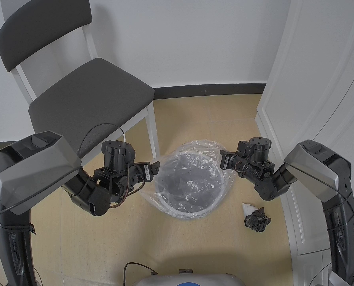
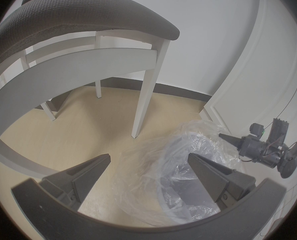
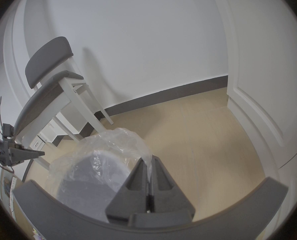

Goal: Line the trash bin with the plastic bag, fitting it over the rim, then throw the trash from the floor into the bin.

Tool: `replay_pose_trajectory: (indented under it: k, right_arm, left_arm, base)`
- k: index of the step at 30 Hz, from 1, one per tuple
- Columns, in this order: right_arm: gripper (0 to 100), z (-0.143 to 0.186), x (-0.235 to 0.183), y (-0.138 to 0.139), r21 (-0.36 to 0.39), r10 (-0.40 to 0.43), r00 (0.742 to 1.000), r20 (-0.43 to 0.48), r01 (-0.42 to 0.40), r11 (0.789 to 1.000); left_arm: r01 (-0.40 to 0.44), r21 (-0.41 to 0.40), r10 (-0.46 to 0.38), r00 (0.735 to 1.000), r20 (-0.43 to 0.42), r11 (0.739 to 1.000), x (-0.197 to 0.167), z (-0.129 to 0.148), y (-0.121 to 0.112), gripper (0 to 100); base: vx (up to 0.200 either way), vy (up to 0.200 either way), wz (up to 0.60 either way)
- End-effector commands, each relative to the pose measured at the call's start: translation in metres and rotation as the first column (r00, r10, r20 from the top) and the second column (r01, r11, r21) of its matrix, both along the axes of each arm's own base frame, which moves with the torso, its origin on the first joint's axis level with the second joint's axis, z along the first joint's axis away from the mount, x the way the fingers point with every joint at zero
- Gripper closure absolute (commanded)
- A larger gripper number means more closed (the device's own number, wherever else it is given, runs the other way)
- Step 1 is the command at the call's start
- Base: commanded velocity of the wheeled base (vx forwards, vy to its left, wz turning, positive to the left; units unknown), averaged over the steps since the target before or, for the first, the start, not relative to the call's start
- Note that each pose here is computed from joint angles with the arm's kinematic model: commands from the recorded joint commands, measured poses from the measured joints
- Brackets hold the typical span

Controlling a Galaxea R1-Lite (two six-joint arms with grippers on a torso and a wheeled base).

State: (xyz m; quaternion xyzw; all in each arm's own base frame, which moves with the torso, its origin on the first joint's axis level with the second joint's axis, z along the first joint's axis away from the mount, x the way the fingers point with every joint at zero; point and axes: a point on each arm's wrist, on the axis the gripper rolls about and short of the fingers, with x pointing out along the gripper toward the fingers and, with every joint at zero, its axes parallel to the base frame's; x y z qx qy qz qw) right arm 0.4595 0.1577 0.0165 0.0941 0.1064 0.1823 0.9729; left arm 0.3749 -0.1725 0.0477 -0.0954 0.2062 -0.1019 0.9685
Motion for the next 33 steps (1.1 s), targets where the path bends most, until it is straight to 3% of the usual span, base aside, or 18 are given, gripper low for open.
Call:
replay_pose_trajectory:
  k: [1,17,25,33]
  right_arm:
    - [100,-0.034,0.006,0.0,-0.008,-0.011,0.999,-0.049,0.01,1.0]
    - [100,-0.069,0.009,-0.014,-0.032,-0.038,0.993,-0.113,0.035,0.999]
    - [100,-0.065,0.01,-0.015,-0.028,-0.041,0.994,-0.105,0.039,0.999]
    - [100,-0.06,0.01,-0.014,-0.023,-0.039,0.995,-0.092,0.037,0.999]
  left_arm:
    - [0.0,0.003,0.0,1.0,-0.007,1.0,0.001,-0.004,0.0,0]
    - [-0.001,0.011,0.001,1.0,-0.022,1.0,0.003,-0.012,-0.001,0]
    - [-0.004,0.018,0.004,0.999,-0.037,1.0,0.008,-0.024,-0.003,0]
    - [-0.055,0.031,0.057,0.997,-0.054,0.998,0.031,-0.048,0.011,0]
  base:
    - [0.0,0.0,0.0]
    - [0.0,0.0,0.0]
    - [0.0,0.0,0.0]
    - [0.0,0.0,0.0]
